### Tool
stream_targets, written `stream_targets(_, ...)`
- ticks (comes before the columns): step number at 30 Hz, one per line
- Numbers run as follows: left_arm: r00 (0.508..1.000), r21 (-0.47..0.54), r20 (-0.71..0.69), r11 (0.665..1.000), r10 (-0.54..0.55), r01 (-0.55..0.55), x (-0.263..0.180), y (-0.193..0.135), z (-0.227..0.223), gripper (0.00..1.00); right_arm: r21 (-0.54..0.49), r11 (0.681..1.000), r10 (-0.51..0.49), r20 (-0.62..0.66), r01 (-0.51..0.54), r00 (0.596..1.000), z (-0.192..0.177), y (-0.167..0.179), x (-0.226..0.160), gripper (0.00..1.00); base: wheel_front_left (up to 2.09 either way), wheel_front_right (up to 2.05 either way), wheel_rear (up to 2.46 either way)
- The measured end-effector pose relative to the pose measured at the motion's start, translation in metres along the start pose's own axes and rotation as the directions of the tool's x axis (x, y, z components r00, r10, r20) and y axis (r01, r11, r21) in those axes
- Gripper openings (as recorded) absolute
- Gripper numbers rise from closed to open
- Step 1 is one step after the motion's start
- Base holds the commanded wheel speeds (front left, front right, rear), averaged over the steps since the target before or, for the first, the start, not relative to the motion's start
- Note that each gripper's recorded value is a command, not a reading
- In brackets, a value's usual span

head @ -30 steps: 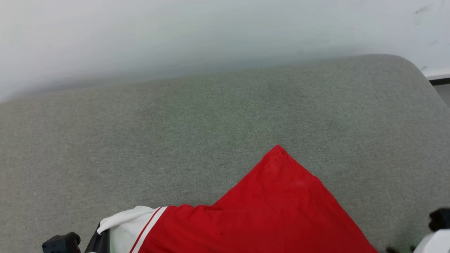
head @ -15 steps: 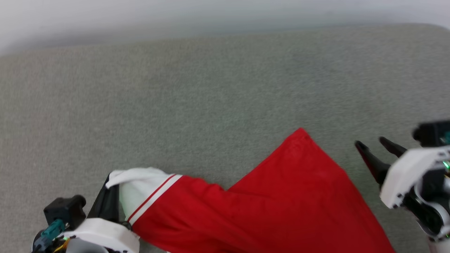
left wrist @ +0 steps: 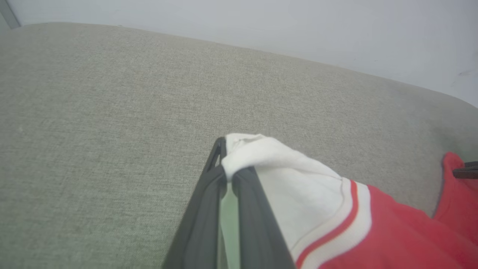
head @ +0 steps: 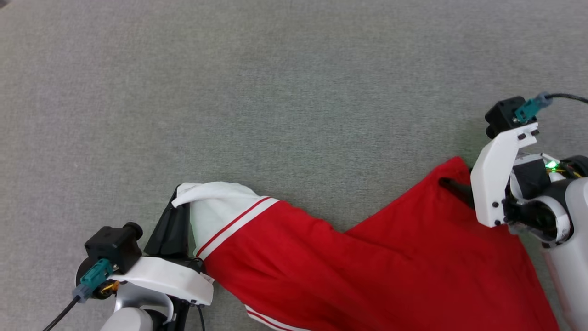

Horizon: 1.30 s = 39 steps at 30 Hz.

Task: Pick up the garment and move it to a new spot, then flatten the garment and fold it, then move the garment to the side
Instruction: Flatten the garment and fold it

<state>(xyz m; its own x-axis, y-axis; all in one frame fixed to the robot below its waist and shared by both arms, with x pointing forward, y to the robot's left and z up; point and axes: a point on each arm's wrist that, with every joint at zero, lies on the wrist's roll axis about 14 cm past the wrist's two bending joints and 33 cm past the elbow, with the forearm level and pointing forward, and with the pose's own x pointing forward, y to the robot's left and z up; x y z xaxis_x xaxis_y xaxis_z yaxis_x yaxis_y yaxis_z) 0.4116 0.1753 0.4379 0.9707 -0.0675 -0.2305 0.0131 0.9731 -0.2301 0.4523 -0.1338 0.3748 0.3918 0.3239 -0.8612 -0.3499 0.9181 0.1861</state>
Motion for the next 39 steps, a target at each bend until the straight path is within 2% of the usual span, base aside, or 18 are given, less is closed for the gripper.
stream_targets(3,1.0,-0.004,-0.008,1.0,0.017,-0.017,-0.001,0.005,-0.005,0.0,-0.005,1.0,0.018,-0.059,-0.018,0.998,-0.003,0.003,0.012,1.0,0.0,0.0,0.0)
stream_targets(4,1.0,-0.005,-0.007,1.0,0.02,-0.02,-0.001,0.006,-0.005,0.0,-0.007,1.0,0.022,-0.075,-0.022,0.997,-0.004,0.004,0.014,0.85,0.0,0.0,0.0)
stream_targets(5,1.0,-0.007,-0.01,1.0,0.022,-0.022,-0.001,0.007,-0.006,0.0,-0.009,1.0,0.026,-0.091,-0.027,0.995,-0.004,0.004,0.016,0.33,0.0,0.0,0.0)
stream_targets(6,1.0,-0.007,-0.012,1.0,0.027,-0.027,-0.001,0.008,-0.007,0.0,-0.011,0.999,0.03,-0.1,-0.031,0.995,-0.004,0.005,0.016,0.0,0.0,0.0,0.0)
stream_targets(14,1.0,0.001,-0.006,1.0,0.031,-0.031,-0.005,0.011,-0.003,0.0,-0.029,0.998,0.052,-0.082,-0.055,0.995,-0.001,0.014,0.007,0.0,0.0,0.0,0.0)
stream_targets(19,0.999,0.074,0.044,0.997,0.005,-0.008,-0.007,0.017,0.025,0.0,-0.043,0.999,0.021,0.062,-0.018,0.998,0.018,0.012,-0.018,0.0,0.0,0.0,0.0)
stream_targets(24,0.982,0.171,0.169,0.984,-0.083,0.054,0.005,0.002,0.092,0.0,-0.059,0.996,-0.051,0.22,0.066,0.974,0.047,0.0,-0.057,0.0,0.0,0.0,0.0)
stream_targets(27,0.964,0.2,0.234,0.977,-0.124,0.077,0.012,-0.01,0.133,0.0,-0.061,0.992,-0.083,0.344,0.111,0.935,0.073,-0.003,-0.089,0.0,0.0,0.0,0.0)
stream_targets(31,0.932,0.22,0.32,0.971,-0.167,0.098,0.025,-0.026,0.193,0.0,-0.037,0.984,-0.133,0.49,0.172,0.862,0.106,-0.014,-0.134,0.0,0.0,0.0,0.0)
stream_targets(39,0.873,0.237,0.452,0.968,-0.186,0.084,0.07,-0.046,0.288,0.0,0.021,0.961,-0.208,0.714,0.277,0.669,0.181,-0.038,-0.208,0.0,0.0,0.0,0.0)
